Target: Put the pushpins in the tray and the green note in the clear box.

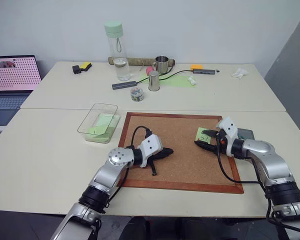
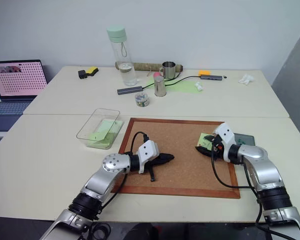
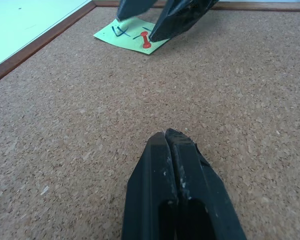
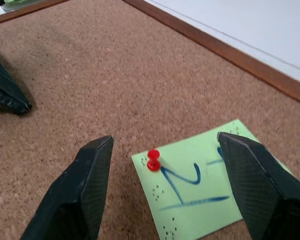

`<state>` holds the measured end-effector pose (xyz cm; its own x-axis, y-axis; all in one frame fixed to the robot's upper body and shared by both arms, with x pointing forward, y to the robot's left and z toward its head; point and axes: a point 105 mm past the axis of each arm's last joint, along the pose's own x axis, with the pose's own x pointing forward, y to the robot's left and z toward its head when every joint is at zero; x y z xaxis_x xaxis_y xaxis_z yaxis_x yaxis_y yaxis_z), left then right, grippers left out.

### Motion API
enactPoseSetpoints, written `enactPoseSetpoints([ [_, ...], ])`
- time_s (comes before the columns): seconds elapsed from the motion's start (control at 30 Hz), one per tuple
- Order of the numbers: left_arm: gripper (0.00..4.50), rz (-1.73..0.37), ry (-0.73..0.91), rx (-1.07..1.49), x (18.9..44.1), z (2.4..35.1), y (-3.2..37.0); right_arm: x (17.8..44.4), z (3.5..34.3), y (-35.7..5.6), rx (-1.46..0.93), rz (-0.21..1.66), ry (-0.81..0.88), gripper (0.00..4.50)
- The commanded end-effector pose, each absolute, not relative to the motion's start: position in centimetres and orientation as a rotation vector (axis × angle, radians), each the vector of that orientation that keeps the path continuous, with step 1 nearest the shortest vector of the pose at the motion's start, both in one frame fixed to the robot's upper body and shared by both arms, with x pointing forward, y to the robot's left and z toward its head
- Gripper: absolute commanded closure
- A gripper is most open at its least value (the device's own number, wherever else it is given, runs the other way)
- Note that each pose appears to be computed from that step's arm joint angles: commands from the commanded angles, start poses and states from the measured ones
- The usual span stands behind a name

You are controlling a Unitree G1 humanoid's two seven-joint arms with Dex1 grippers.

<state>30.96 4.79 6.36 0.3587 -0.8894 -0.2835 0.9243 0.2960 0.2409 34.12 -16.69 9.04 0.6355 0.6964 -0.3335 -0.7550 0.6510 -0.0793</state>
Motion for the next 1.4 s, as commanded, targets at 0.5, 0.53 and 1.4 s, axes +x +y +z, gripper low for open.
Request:
enactPoseSetpoints([
  [0.5,4.50,-1.236,0.209,0.406,29.8,3.9,5.1,34.2,10.0,-16.2,-0.203,0.868,0.235,4.50],
  [0.53,4.50,-1.236,0.210,0.405,29.8,3.9,5.1,34.2,10.1,-16.2,-0.199,0.871,0.234,4.50],
  [1.4,2.76,-1.135,0.134,-0.336,32.2,15.4,6.4,30.3,16.0,-13.4,-0.819,1.121,-0.075,4.50],
])
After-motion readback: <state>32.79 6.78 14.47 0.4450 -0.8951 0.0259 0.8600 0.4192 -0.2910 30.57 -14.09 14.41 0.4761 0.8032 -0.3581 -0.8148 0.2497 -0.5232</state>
